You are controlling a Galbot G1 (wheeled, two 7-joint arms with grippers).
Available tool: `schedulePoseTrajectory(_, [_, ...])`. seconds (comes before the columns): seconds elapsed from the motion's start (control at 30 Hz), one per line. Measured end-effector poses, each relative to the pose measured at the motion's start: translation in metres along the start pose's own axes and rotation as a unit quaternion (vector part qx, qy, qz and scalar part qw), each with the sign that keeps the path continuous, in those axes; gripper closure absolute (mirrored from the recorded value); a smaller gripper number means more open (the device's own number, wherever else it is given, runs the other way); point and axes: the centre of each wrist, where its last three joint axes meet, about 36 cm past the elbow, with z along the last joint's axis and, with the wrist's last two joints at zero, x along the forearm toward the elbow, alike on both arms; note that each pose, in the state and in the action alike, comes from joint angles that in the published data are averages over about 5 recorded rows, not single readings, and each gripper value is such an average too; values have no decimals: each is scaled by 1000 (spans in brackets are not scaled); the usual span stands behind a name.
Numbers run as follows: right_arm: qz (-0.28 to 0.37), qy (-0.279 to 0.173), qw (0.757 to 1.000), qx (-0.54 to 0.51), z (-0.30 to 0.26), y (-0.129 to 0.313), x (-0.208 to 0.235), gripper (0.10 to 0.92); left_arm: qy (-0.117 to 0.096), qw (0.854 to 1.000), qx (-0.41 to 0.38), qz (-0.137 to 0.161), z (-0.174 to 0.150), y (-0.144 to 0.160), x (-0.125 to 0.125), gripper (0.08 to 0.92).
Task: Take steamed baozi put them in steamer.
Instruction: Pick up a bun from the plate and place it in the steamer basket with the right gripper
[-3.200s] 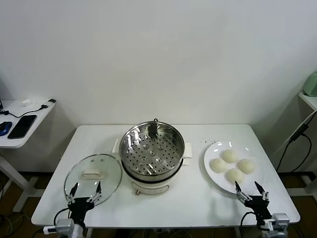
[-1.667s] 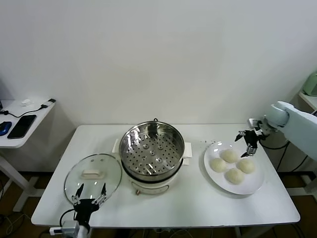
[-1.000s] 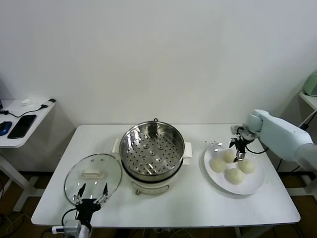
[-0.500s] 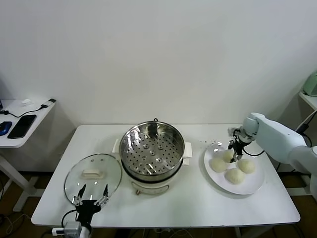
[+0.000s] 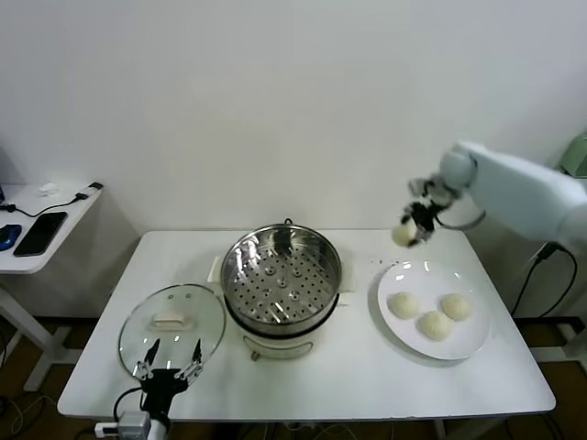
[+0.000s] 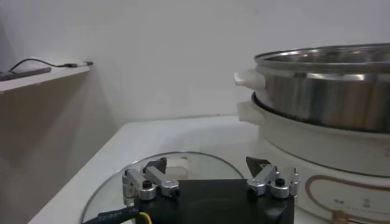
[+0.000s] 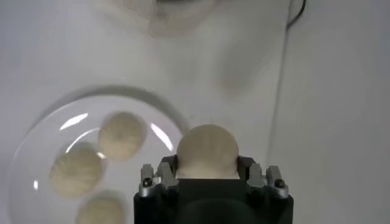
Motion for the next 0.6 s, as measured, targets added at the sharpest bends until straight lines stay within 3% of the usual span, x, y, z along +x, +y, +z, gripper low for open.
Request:
schedulePoseTrajectory(0.13, [-10, -19, 993, 115, -75, -17, 17, 386, -2, 1000, 0, 3, -1, -2, 0, 177])
schedulePoseTrajectory(0.3, [-36, -29, 966, 255, -146, -22, 8, 385, -4, 1000, 0, 4, -4, -3, 2, 177])
schedulePoseTrajectory(0.6, [-58, -25, 904, 423, -201, -30, -40, 383, -7, 1000, -4, 4, -5, -2, 5, 177])
